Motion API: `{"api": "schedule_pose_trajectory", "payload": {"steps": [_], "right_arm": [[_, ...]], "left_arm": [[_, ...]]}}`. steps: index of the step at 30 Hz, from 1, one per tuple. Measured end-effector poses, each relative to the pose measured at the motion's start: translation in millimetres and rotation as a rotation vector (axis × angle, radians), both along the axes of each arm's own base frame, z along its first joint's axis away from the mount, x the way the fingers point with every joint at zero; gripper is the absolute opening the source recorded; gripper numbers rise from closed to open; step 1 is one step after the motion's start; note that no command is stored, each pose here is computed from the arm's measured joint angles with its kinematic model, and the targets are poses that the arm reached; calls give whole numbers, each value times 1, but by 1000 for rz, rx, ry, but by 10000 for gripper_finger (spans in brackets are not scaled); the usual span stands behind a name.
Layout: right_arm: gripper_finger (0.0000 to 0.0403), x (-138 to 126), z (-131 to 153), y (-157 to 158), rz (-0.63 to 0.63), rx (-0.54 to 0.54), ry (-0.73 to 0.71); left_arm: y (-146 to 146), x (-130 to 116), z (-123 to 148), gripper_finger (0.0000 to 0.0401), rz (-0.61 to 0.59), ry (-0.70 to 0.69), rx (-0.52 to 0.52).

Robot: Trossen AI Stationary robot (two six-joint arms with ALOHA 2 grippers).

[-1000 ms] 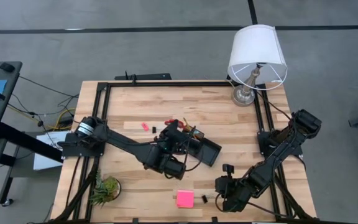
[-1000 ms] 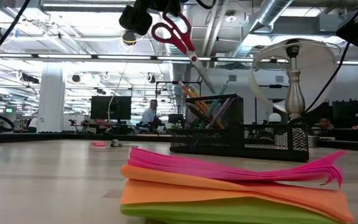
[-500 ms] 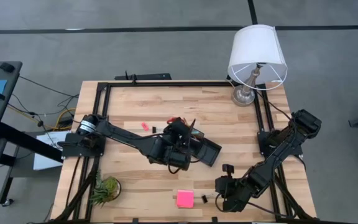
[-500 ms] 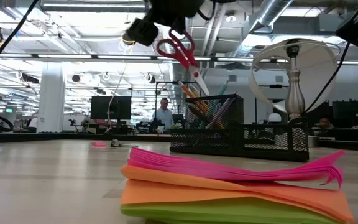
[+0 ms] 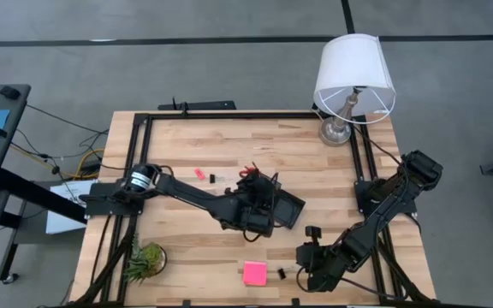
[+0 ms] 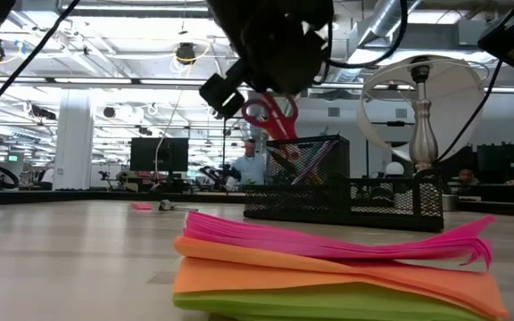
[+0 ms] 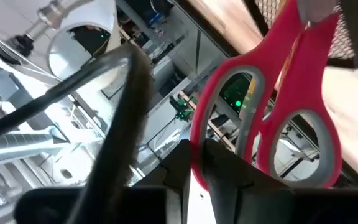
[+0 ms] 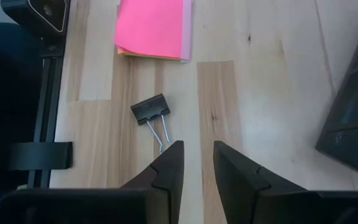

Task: Pick and place office supplies into organizer
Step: Put the red scissor into the desk organizer

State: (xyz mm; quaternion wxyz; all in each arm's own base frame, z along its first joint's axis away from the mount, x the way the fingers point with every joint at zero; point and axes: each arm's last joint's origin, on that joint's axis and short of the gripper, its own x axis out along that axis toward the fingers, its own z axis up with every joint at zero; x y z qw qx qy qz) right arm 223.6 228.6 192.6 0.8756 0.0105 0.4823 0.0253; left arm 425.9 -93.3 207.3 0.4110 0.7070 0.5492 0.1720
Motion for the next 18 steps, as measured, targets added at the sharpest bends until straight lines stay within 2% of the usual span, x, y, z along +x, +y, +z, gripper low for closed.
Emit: {"api": "schedule_pose_trajectory", "payload": {"steps": [7, 10, 13, 18], "right_arm": [[81, 0, 0, -1, 0, -6, 5], [81, 0, 0, 0, 0, -5, 5], [81, 0, 0, 0, -1, -5, 5], [81, 0, 0, 0, -1, 1, -1]], "left_arm": [[-5, 0, 3, 88, -19, 10, 1], [-5, 0, 4, 110, 2, -54, 2], [-6, -1, 6, 128, 32, -117, 72], [-8, -7, 20, 148, 47, -243, 43]]}}
